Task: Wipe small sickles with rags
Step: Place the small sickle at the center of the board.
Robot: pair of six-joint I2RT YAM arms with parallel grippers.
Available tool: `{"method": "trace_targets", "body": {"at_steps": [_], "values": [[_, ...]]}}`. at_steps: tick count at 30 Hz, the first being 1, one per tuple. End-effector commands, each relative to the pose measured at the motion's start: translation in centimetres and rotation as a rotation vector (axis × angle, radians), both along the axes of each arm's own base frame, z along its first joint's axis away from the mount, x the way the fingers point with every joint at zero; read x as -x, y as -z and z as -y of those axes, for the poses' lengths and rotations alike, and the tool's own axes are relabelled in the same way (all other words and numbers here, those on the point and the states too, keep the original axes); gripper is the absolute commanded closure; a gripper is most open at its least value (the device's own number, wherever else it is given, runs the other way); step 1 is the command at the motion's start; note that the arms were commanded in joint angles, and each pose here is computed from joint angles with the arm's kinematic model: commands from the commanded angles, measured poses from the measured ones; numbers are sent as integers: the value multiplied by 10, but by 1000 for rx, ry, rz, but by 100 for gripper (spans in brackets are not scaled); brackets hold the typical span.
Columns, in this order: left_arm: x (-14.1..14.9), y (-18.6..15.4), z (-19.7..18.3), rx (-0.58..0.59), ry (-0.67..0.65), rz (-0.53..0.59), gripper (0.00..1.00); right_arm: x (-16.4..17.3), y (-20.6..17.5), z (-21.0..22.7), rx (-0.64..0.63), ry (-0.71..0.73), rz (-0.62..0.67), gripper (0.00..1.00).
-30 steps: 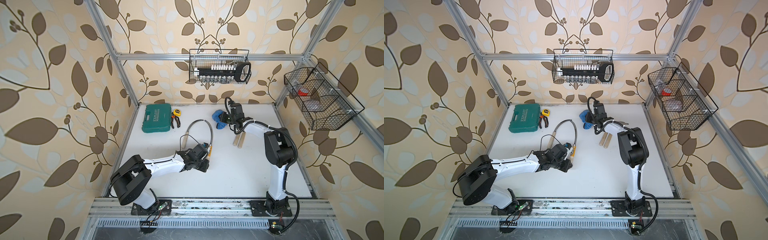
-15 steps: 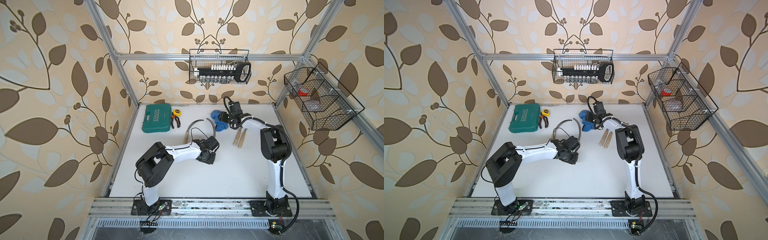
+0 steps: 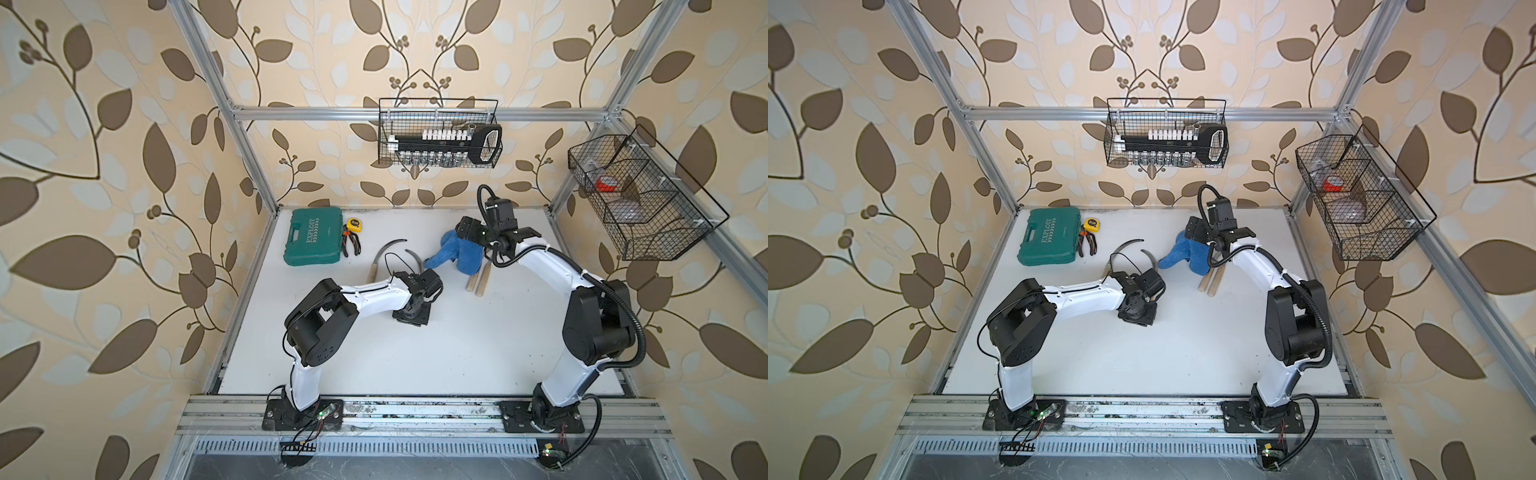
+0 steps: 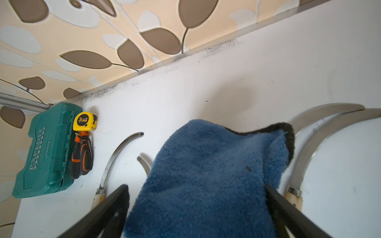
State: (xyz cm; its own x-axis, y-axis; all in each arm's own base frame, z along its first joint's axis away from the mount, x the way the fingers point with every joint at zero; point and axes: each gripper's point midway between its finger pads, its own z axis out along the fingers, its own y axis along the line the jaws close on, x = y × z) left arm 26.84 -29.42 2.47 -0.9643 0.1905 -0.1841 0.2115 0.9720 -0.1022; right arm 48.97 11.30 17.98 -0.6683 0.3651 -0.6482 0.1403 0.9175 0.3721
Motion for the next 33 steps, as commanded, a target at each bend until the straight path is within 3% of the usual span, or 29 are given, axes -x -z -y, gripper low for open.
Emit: {"method": "trace_targets", "body": {"at_steps": [1,2,8,10,13,21,23,26,29,32,33], "values": [[22,44,-20,-95,-24,-129,99,10,16,-9,-11,-75,-54,1],[22,42,-19,-91,-27,-126,95,6,21,-14,-32,-103,-78,2],[21,21,-22,-73,-57,-103,85,-27,38,0,145,-41,-202,2],[18,10,-23,-72,-66,-89,77,-37,23,7,161,-35,-131,1],[11,-12,-28,-71,-84,-52,60,-51,-13,-14,10,-204,18,1],[-9,-79,-47,17,-147,69,26,-99,-74,-25,14,-245,92,1],[-11,-93,-53,43,-160,102,24,-110,-69,-19,36,-199,86,1],[-11,-110,-62,84,-179,146,17,-125,-28,-1,101,-109,-36,2],[-8,-126,-70,111,-182,186,14,-115,-3,13,171,-61,-84,2],[-8,-153,-82,146,-195,285,1,-89,-29,18,136,-86,119,1],[-10,-163,-91,147,-212,341,1,-77,-41,28,106,-69,171,1]]}}
